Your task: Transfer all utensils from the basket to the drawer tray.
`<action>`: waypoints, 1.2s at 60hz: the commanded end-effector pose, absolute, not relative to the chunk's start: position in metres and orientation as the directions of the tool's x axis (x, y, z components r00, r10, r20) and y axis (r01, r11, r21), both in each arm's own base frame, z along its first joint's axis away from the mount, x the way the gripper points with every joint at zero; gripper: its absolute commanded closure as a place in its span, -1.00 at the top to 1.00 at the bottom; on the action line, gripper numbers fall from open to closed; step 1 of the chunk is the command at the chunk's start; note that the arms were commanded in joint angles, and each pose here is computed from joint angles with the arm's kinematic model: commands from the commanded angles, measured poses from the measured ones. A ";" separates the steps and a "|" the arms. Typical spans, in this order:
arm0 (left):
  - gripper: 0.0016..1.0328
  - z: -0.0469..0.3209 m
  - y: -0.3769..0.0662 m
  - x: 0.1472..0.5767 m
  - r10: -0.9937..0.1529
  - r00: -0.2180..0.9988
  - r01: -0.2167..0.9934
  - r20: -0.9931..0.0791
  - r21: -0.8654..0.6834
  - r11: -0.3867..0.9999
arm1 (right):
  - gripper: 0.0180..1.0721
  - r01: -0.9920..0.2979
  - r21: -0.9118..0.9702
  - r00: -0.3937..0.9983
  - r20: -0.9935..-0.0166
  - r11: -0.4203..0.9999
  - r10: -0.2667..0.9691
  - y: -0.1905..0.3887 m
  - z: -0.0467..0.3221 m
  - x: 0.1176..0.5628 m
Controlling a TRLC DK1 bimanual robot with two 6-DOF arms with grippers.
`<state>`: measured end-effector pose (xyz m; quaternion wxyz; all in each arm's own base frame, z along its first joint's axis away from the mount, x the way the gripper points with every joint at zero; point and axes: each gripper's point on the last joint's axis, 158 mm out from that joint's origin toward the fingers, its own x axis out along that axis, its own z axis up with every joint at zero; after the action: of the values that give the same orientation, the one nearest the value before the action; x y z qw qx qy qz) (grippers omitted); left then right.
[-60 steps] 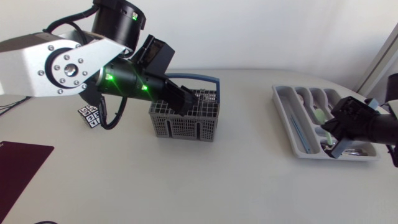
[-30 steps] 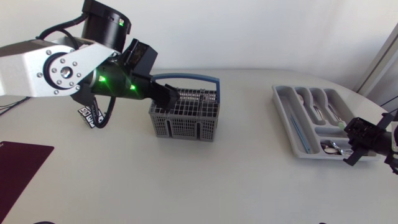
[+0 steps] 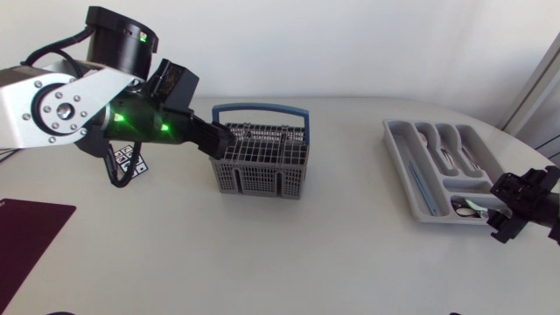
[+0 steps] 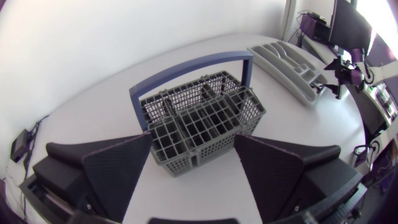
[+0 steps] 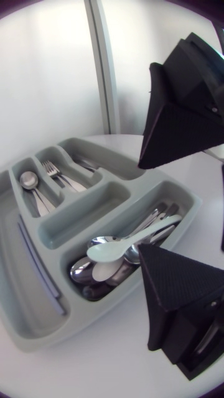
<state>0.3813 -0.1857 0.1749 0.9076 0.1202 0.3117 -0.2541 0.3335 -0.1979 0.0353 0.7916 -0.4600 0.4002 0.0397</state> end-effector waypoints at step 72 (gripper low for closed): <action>0.69 0.094 -0.154 0.404 -0.315 0.644 0.502 -0.697 0.074 0.862 | -0.81 -0.725 -0.091 0.528 -0.710 0.683 0.466 0.259 0.103 0.405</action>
<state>0.4053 -0.1544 0.1146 0.9062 0.1258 0.3371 -0.2221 0.4006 0.2469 0.1169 0.8565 -0.2049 0.3228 0.3468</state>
